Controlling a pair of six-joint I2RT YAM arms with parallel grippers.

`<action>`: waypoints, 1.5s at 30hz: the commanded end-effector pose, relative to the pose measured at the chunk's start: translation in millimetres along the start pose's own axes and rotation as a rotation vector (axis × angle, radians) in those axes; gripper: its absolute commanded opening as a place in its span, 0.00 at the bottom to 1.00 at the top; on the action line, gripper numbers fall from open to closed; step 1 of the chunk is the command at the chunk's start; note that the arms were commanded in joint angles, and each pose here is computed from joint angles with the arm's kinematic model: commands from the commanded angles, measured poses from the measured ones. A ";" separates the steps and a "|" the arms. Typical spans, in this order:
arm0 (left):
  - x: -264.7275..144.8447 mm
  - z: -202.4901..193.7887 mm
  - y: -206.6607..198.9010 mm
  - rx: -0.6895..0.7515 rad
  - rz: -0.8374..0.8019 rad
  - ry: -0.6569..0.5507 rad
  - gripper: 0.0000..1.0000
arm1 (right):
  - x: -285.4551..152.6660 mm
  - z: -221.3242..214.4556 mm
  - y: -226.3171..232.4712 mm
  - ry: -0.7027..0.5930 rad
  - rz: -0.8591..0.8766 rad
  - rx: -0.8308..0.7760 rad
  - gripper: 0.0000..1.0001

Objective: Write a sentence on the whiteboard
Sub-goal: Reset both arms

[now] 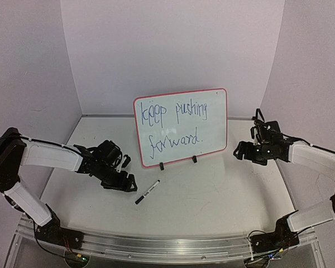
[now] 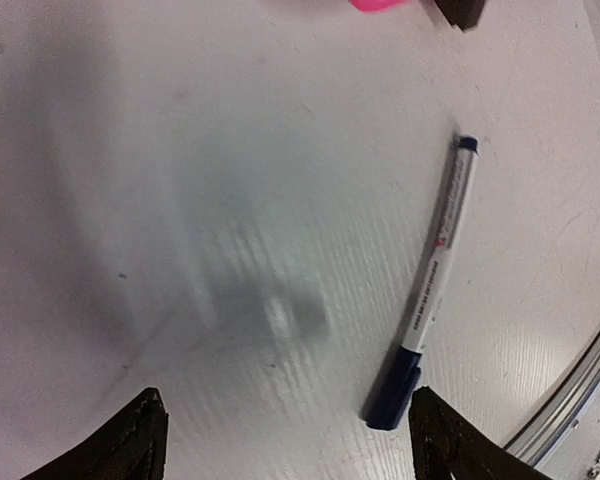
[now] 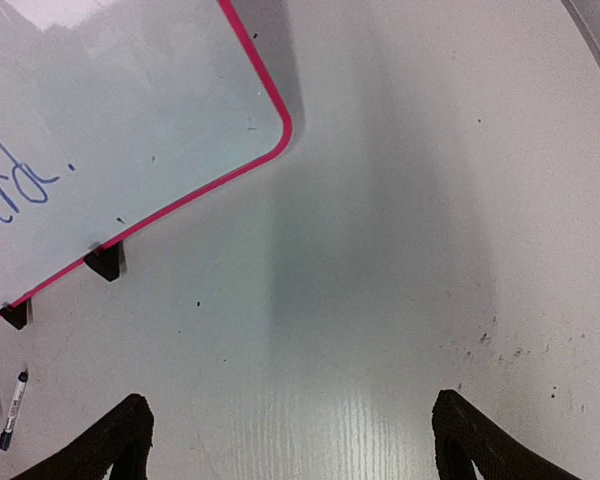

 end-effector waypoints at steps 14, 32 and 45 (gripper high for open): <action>-115.3 157.2 182.8 -0.388 0.070 -0.580 0.83 | -0.9 33.6 -117.7 -0.202 -0.286 0.117 0.92; -202.1 146.0 223.5 -0.250 0.373 -1.139 0.95 | -90.7 34.1 -122.8 -0.683 -0.464 0.023 0.94; -172.1 117.3 243.7 -0.296 0.432 -1.077 0.96 | -82.4 -5.3 -134.7 -0.701 -0.544 0.064 0.95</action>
Point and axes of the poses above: each gripper's point midway between its finger pads, its own x axis out along the fingers, its own y axis along the line the jaws close on, z = x × y, the point moved 3 cm from there along -x, back along the fingers, and after that the axes turned 12 degrees about -x, right-handed, at the moved point
